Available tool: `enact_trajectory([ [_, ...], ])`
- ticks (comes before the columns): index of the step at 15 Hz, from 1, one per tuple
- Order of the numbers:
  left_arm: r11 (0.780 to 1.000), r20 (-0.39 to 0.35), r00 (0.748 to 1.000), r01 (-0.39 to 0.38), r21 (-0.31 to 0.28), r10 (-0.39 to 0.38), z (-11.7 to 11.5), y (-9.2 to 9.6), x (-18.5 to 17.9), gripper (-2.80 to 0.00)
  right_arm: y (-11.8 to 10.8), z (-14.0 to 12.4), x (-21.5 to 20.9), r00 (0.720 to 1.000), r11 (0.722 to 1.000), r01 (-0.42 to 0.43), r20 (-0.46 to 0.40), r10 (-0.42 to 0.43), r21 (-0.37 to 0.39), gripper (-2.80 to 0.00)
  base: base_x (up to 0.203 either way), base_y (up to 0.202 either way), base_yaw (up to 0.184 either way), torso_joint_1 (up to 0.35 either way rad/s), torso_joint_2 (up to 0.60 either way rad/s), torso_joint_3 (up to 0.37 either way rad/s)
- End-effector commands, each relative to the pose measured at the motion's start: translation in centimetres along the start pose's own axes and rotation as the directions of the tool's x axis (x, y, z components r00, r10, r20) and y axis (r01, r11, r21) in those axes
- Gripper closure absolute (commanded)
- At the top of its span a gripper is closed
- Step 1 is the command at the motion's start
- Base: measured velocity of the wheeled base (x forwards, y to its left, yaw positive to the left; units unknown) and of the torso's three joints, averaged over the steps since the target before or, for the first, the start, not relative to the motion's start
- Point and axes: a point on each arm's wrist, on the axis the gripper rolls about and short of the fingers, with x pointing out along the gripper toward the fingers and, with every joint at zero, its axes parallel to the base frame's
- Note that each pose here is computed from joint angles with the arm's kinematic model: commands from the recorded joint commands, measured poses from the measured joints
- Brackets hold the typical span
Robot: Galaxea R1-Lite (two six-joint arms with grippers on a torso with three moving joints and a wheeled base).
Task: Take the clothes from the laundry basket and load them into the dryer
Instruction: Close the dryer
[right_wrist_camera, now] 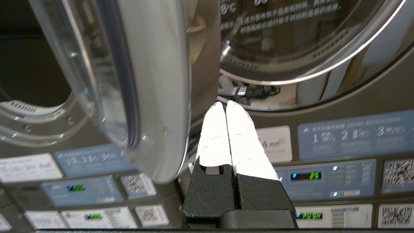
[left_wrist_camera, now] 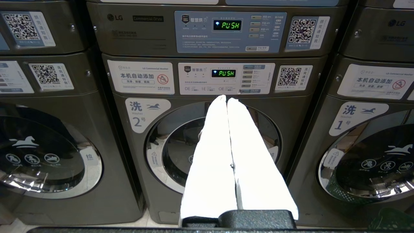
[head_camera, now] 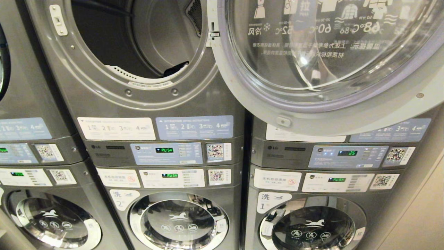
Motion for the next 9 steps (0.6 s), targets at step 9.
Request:
enact_trajectory([
  [9, 1.0, 0.0, 1.0, -0.001, 0.0, 0.001, 0.0, 0.0, 0.0, 0.0, -1.0, -1.6, 4.5, 0.998, 0.998, 0.063, 0.0, -0.063, -0.031, 0.0, 0.0, 0.0, 0.0, 0.0, 0.0, 0.0],
])
